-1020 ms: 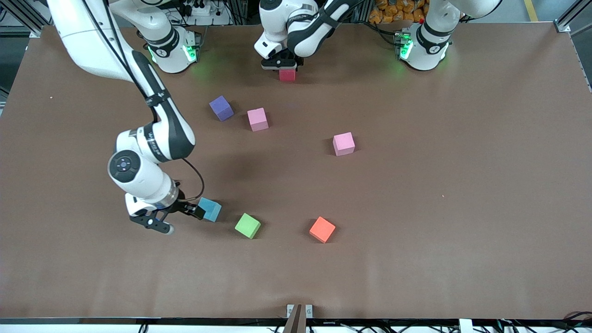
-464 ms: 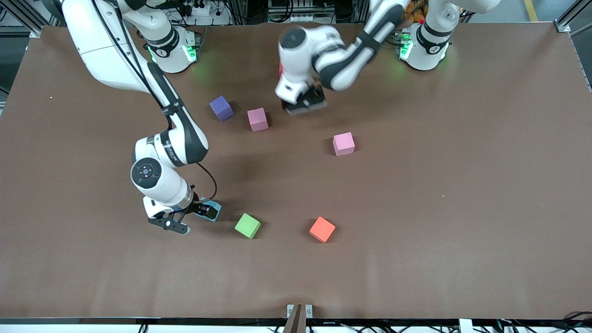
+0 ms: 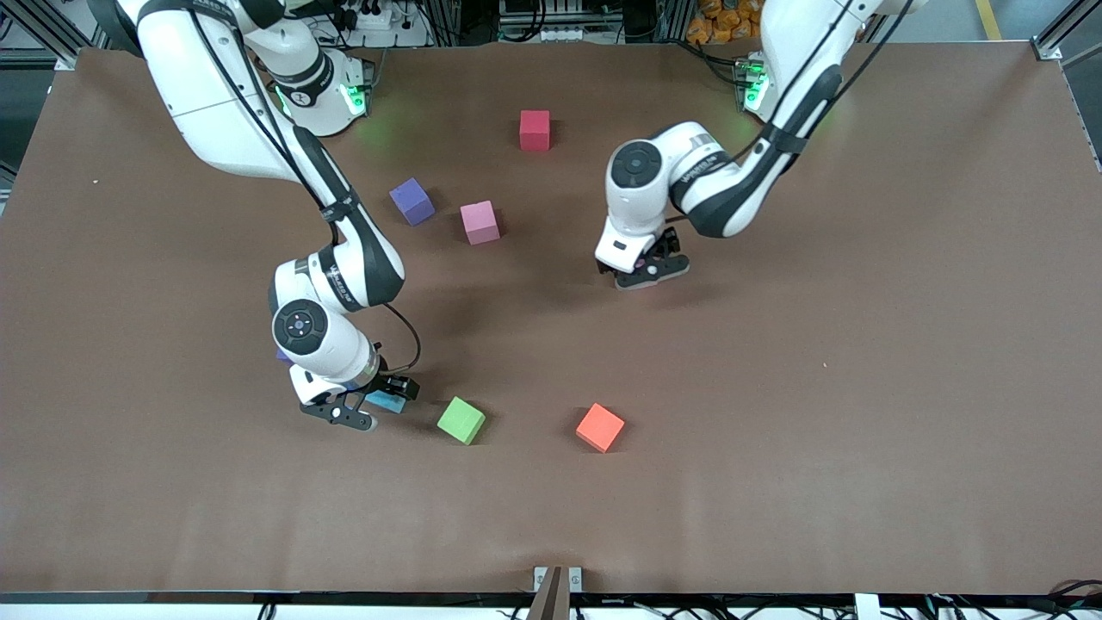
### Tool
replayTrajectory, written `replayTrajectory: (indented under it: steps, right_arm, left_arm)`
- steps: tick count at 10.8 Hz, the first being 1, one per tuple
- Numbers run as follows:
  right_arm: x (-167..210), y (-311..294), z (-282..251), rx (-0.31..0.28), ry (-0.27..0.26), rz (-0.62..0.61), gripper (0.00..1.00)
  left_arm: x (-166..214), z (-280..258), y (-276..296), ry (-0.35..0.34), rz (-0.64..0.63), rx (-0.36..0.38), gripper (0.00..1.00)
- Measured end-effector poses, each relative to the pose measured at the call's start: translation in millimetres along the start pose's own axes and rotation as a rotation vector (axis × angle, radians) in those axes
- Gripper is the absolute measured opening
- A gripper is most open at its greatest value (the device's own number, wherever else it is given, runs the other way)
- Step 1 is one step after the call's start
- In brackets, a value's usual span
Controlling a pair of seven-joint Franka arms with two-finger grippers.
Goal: Arrange blocks into number 1
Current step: 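Grasp the cyan cube with the right gripper while the left grasps light-pink, then place the cyan cube below the red cube with the right gripper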
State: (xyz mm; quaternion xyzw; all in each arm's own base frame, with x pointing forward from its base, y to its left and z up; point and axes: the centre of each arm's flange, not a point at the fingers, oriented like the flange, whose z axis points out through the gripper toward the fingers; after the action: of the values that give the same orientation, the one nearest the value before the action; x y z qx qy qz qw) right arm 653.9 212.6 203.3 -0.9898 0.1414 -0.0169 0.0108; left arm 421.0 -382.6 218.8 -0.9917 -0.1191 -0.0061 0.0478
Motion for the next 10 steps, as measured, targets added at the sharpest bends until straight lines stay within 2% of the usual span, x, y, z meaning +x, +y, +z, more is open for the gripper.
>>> replayTrajectory:
  steps: [1,2,4,6,8,10]
  right_arm:
    - [1,0,-2,0.001,0.003,0.001,0.61]
    - [2,-1,-4,0.004,0.007,0.002,0.58]
    - [5,-1,-20,0.014,0.025,0.004,0.58]
    - [3,-2,-67,0.038,0.068,-0.007,0.57]
    - [-34,-12,-128,0.049,0.084,-0.054,0.54]
    - [-102,-34,-157,0.027,0.048,-0.146,0.54]
  left_arm:
    - [-5,6,-5,0.000,0.012,-0.007,1.00]
    - [-10,10,-8,-0.003,0.019,-0.010,1.00]
    - [-21,11,-7,-0.007,0.038,-0.009,1.00]
    - [-26,11,-6,-0.010,0.049,-0.008,1.00]
    - [-26,13,-7,-0.011,0.063,-0.013,1.00]
    - [-26,14,-6,-0.011,0.066,-0.027,1.00]
